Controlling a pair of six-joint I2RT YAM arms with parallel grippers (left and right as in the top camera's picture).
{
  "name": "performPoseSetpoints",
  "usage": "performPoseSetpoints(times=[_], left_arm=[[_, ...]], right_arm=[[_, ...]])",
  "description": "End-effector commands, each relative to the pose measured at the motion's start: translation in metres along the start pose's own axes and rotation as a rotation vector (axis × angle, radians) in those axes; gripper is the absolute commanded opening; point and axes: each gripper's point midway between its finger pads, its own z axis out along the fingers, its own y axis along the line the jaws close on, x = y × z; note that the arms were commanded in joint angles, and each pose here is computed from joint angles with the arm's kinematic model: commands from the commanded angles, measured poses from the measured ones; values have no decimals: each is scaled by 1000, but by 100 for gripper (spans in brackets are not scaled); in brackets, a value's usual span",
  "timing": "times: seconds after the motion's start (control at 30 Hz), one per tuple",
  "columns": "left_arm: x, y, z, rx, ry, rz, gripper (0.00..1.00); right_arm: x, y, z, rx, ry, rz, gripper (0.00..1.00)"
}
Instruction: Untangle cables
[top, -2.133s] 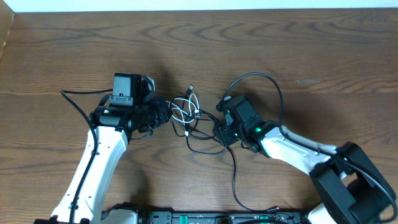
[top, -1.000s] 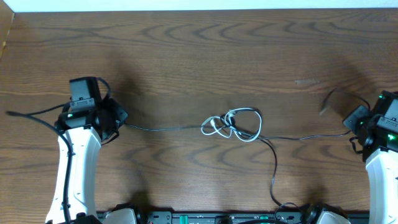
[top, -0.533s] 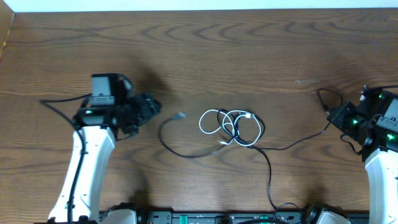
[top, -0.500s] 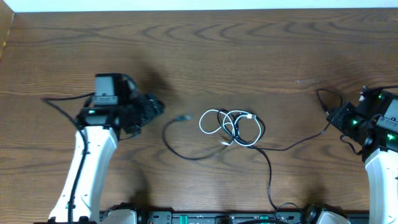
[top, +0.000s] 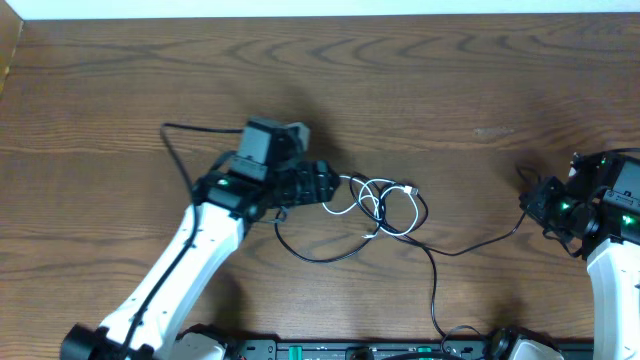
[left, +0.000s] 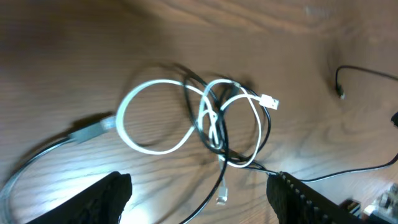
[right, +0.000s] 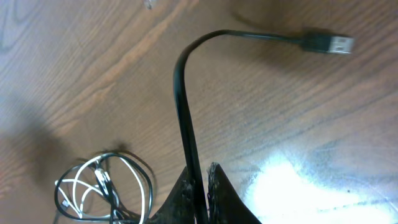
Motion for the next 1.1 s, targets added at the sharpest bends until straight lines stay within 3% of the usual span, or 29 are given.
performPoseSetpoints(times=[0.0, 0.5, 0.6, 0.7, 0.77, 0.93, 1.07], left_arm=[[12, -11, 27, 17, 60, 55, 75], [54, -19, 124, 26, 206, 115, 70], [61, -17, 131, 17, 227, 118, 60], [59, -18, 129, 21, 219, 118, 21], [52, -18, 124, 25, 201, 111, 8], [19, -10, 87, 26, 111, 58, 8], [-15, 8, 41, 12, 1, -16, 8]], right_arm=[[6, 5, -1, -25, 23, -15, 6], [24, 17, 3, -38, 87, -87, 2], [25, 17, 3, -33, 88, -93, 2], [23, 10, 3, 5, 77, -108, 1], [21, -1, 3, 66, 62, -108, 1], [6, -41, -4, 305, -18, -109, 1], [-3, -64, -13, 420, -77, -7, 1]])
